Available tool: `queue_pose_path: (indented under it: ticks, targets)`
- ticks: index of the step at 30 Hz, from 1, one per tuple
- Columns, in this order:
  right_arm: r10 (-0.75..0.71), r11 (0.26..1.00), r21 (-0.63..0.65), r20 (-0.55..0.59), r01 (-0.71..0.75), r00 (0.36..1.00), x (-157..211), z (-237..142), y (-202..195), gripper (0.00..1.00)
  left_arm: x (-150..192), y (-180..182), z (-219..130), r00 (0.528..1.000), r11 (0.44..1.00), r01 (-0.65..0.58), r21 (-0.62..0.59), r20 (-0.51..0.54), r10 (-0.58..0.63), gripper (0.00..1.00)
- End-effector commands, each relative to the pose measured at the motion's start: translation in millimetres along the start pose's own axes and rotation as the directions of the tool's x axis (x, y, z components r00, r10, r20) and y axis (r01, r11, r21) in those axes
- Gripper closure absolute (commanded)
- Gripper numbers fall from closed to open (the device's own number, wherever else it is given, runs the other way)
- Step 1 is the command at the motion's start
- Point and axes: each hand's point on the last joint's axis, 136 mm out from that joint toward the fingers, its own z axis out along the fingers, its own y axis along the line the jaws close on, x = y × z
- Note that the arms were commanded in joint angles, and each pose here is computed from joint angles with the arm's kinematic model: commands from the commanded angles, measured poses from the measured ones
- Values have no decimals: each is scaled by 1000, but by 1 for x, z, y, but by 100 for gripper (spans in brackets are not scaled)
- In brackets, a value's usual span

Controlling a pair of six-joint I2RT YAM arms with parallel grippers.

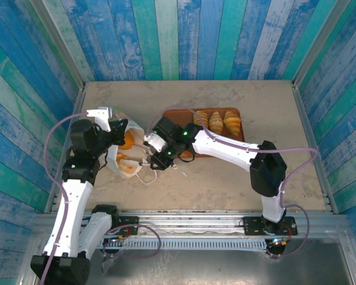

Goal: Take the fake bread out of the paper bag

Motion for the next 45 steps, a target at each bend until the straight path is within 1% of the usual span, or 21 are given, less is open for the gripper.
queue_pose_path:
  ticks: [1, 10, 14, 16, 19, 21, 26, 31, 36, 39, 45]
  targets:
    - [7, 999, -43, -36, -9, 999, 0, 7, 10, 47, -9, -6, -2, 999, 1000, -18, 25, 32, 17, 100]
    - [-12, 999, 29, -102, 15, 995, 2, 32, 9, 47, -12, -7, -1, 999, 999, -7, 32, 33, 6, 100]
    - [-22, 998, 51, -135, 30, 991, 4, 36, 9, 48, -13, -6, -1, 999, 1000, -3, 23, 33, 2, 100]
    - [-23, 998, 61, -142, 32, 990, 5, 35, 8, 48, -14, -5, -2, 999, 1000, 4, 14, 35, -5, 100]
    - [-34, 997, 58, -142, 43, 989, 5, 30, 10, 53, -14, -6, -2, 999, 1000, 9, 14, 35, -10, 100]
    - [-42, 996, 67, -129, 51, 991, 3, 21, 11, 57, -15, -4, -3, 999, 1000, 13, 2, 36, -13, 100]
    - [-121, 990, 67, -80, 127, 989, -4, -7, 19, 58, -14, 0, -2, 999, 999, 25, -19, 28, -25, 100]
    - [-208, 971, 109, -71, 215, 976, 3, -31, 18, 60, -15, 0, 0, 999, 999, 31, -20, 23, -31, 100]
    - [-301, 938, 148, -106, 314, 948, 24, -61, 14, 60, -19, 5, -1, 998, 997, 58, -49, 31, -57, 100]
    - [-358, 911, 175, -118, 374, 926, 42, -84, 10, 61, -23, 4, 0, 996, 996, 74, -44, 43, -72, 100]
    - [-353, 874, 314, -116, 371, 928, 77, -139, -21, 62, -32, -4, 3, 996, 997, 76, -3, 46, -76, 100]
